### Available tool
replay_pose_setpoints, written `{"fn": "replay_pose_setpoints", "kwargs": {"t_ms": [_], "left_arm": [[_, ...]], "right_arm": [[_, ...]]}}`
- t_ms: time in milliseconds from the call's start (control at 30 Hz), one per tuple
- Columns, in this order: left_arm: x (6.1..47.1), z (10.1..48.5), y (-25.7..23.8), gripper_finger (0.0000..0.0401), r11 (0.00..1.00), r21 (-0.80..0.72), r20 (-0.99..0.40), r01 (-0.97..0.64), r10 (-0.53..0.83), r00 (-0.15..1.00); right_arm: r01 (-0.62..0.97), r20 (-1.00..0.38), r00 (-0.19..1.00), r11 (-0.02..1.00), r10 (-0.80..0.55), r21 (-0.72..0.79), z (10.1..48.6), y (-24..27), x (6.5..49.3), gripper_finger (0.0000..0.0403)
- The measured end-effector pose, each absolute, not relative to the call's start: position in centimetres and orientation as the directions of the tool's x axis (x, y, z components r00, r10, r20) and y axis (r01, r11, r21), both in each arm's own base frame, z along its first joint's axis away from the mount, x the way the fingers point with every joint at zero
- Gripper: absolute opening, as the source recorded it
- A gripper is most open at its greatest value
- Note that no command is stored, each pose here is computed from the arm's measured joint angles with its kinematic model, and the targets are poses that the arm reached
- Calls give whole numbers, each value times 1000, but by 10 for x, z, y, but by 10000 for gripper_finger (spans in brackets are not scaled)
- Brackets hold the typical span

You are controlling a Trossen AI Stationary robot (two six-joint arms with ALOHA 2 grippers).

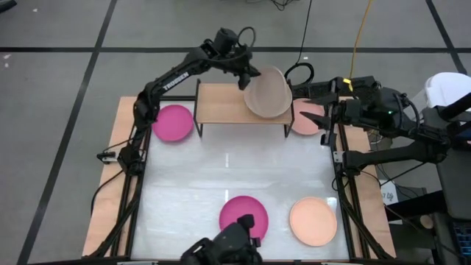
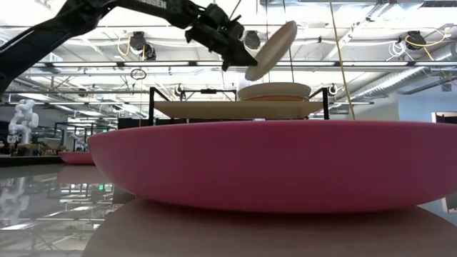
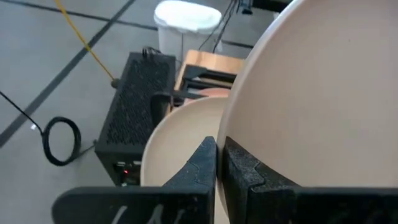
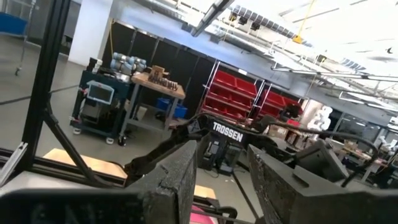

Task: Place and stack plates onto a shelf
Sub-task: Stack the light brown plate on top of the light brown plate on the shelf, then put the light pink plate on the shelf

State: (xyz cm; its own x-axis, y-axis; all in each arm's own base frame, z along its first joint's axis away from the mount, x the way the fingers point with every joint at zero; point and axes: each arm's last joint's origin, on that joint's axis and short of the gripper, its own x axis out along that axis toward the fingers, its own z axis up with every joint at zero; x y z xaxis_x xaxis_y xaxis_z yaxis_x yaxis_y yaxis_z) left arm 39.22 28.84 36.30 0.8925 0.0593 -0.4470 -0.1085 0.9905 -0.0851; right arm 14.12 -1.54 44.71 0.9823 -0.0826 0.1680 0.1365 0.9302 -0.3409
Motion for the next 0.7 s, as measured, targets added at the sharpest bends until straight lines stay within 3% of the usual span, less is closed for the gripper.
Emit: {"fn": "replay_pose_setpoints", "kwargs": {"t_ms": [100,267,533,700], "left_arm": [[398,353,290,14,988,-78,-472,-135,83,878],[399,348,293,61,968,-25,-512,-250,203,835],[397,348,294,128,968,-22,-519,-250,203,830],[384,376,279,159,973,6,-492,-229,202,847]], "right_arm": [[134,167,983,936,-83,-327,447,-15,141,128],[130,158,984,938,-83,-322,446,-15,141,128],[128,150,985,937,-83,-325,445,-15,141,128],[128,144,986,935,-84,-332,445,-15,142,128]]}}
